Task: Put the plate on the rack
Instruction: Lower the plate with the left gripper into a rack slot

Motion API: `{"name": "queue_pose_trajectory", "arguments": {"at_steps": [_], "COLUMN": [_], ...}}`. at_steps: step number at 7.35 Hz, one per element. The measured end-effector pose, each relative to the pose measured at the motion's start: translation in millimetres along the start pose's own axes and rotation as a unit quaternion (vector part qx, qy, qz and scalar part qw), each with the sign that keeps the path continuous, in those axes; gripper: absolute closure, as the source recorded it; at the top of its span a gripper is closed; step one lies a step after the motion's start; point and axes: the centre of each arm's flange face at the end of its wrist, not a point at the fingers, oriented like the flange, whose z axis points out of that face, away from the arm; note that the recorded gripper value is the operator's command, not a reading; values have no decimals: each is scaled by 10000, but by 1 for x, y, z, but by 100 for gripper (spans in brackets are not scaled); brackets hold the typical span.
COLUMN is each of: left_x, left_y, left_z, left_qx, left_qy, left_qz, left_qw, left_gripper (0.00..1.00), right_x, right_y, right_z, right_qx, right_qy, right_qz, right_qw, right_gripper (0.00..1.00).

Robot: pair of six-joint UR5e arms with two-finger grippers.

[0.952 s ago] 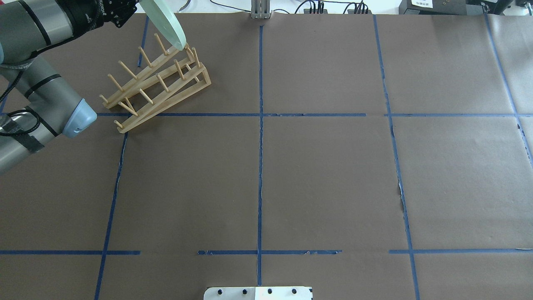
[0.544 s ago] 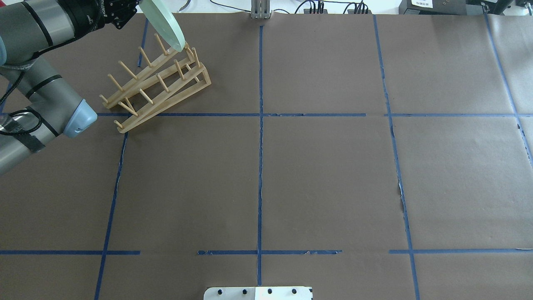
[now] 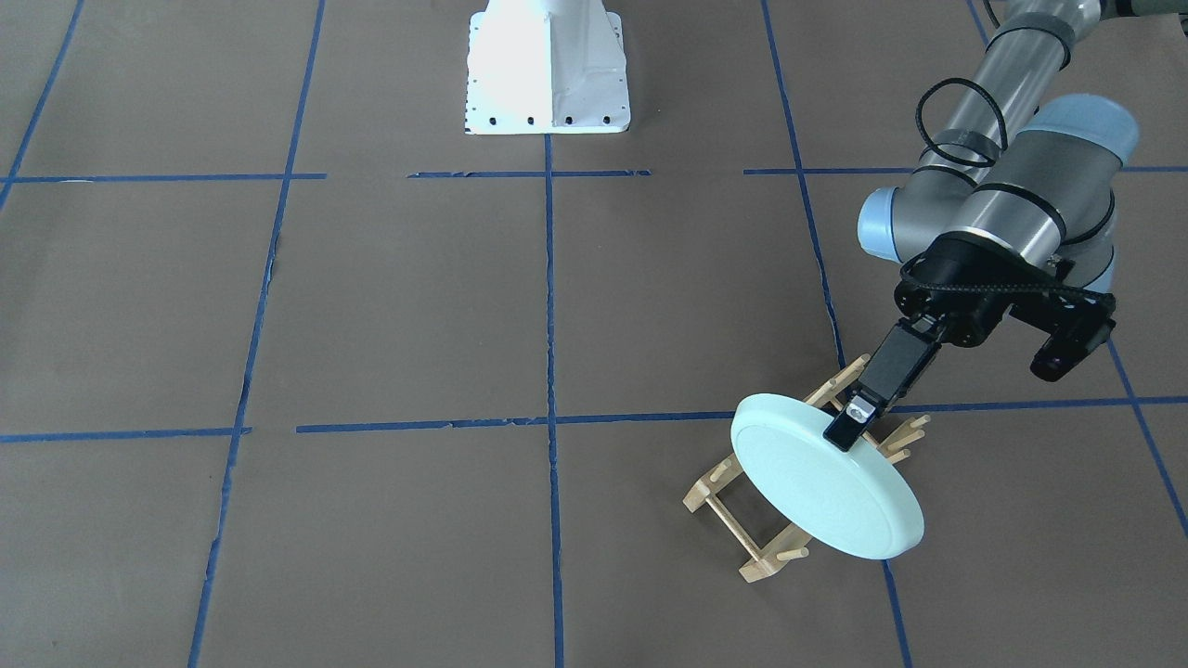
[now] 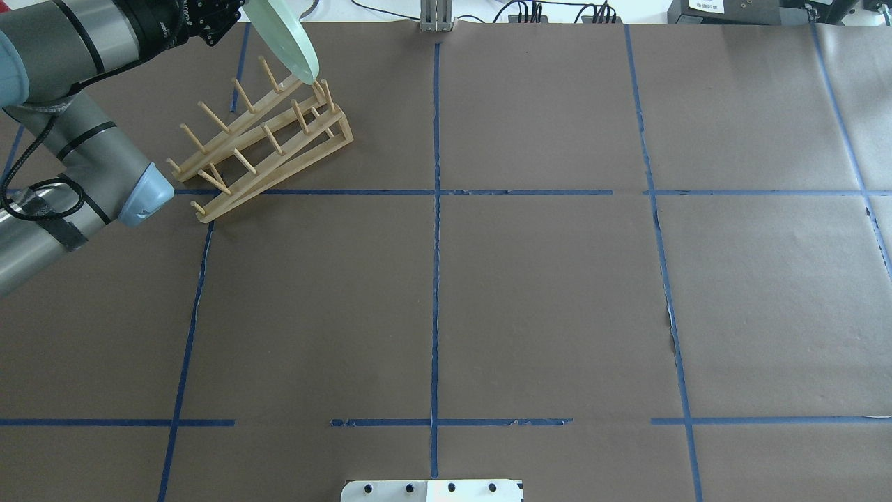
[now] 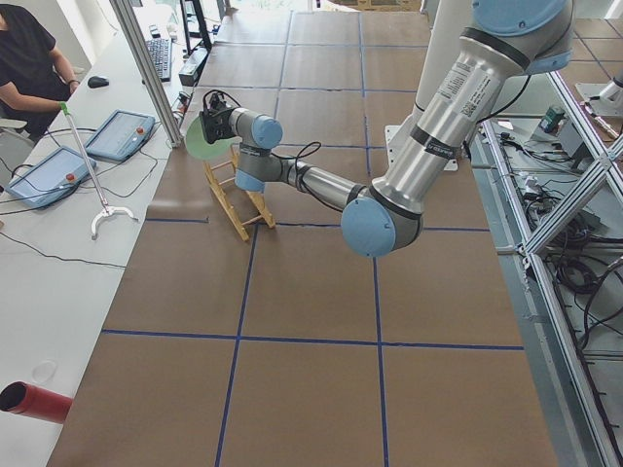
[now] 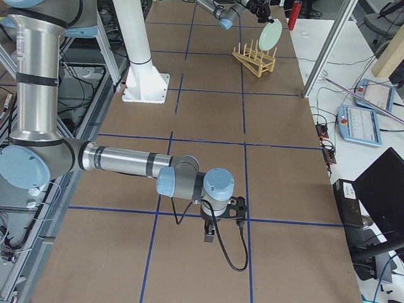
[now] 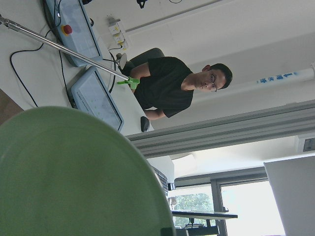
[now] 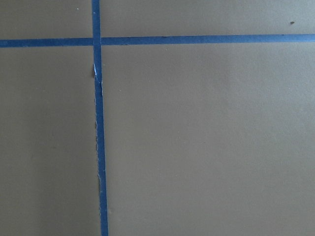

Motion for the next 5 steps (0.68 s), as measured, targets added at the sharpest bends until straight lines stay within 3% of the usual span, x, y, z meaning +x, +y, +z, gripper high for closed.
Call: {"name": "queue_pose_trajectory", "arguments": {"at_steps": [5], "left_x": [-26], "left_y": [14], "left_z": [10], "left_qx": [-66], "left_qy": [-167], "left_qz": [67], "left_qw": [9998], "left_gripper": [100], "right_x": [0], "right_y": [0], "right_z": [1], "right_qx": [-6], "right_qy": [0], "right_qz": [1], "right_qw": [10000], "right_gripper": [0]}}
